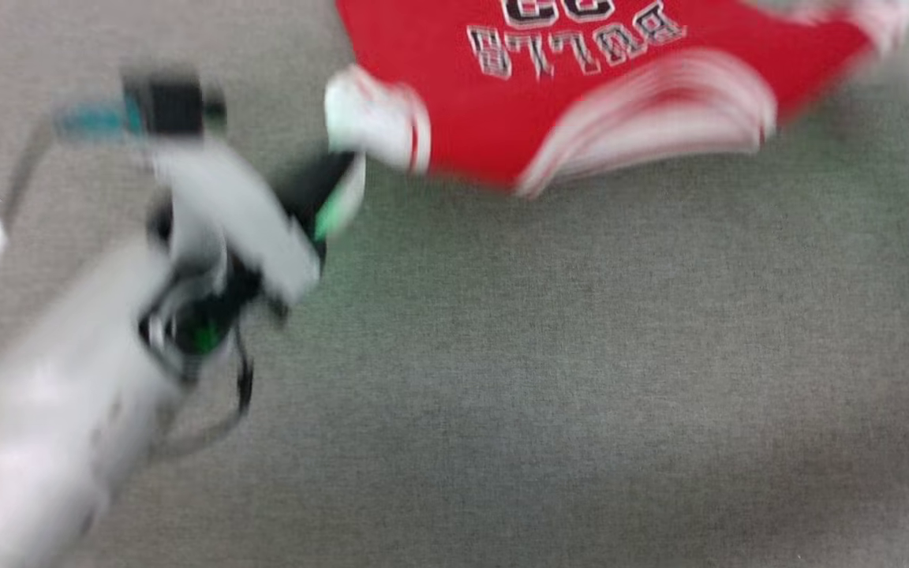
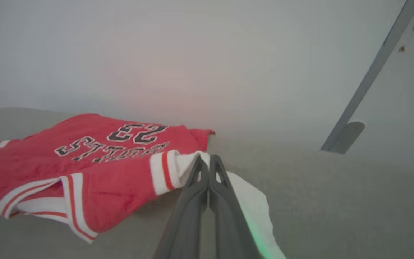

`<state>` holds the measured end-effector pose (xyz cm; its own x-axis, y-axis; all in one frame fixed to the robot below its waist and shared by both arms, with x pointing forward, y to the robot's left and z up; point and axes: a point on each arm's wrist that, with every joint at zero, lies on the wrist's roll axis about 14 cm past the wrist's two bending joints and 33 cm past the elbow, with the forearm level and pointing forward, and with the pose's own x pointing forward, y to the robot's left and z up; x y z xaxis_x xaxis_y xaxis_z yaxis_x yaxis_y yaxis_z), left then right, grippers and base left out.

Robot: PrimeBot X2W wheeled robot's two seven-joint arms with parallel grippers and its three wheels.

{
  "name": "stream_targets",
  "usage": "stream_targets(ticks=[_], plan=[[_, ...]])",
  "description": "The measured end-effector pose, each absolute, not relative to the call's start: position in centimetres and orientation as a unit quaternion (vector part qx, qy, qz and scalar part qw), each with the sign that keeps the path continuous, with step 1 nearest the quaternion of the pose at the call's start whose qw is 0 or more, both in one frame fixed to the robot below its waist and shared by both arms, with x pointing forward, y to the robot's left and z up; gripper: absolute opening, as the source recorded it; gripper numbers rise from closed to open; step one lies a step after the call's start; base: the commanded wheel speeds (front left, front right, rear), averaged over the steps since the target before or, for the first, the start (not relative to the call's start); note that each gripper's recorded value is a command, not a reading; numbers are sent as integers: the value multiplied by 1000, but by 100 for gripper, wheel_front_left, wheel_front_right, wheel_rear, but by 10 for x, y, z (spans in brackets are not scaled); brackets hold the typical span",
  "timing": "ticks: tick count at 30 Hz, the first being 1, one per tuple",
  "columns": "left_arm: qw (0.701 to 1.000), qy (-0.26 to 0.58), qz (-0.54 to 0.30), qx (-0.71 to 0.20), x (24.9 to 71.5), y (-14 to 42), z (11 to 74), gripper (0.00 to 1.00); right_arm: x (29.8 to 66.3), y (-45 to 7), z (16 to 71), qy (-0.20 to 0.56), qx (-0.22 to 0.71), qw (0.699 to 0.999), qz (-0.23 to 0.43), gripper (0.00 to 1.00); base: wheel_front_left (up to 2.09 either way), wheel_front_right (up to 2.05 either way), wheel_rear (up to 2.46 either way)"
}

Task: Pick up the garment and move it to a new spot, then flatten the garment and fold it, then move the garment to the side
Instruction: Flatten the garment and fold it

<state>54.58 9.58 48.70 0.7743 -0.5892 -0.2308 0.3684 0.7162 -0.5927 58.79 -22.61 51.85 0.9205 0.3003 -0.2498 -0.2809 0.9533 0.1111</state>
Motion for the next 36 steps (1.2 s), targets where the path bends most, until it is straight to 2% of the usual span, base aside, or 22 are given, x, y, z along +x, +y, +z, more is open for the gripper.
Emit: stream_targets(ticks=[5,13,21,26,33,36], plan=[[889,253,-260,-278,491,109,458,0,521,-233,478,231,27,955,183,0,0,0,0],[882,288,-248,-280,434,132,447,0,412,-215,444,352,37,900,255,0,0,0,0],[874,327,-241,-266,383,151,436,0,335,-204,431,429,51,854,291,0,0,0,0],[865,348,-240,-272,354,150,432,0,320,-207,434,438,54,848,293,0,0,0,0],[875,333,-224,-271,351,149,431,0,327,-210,436,430,52,853,291,0,0,0,0],[873,334,-211,-285,355,144,417,0,329,-193,423,439,62,843,304,0,0,0,0]])
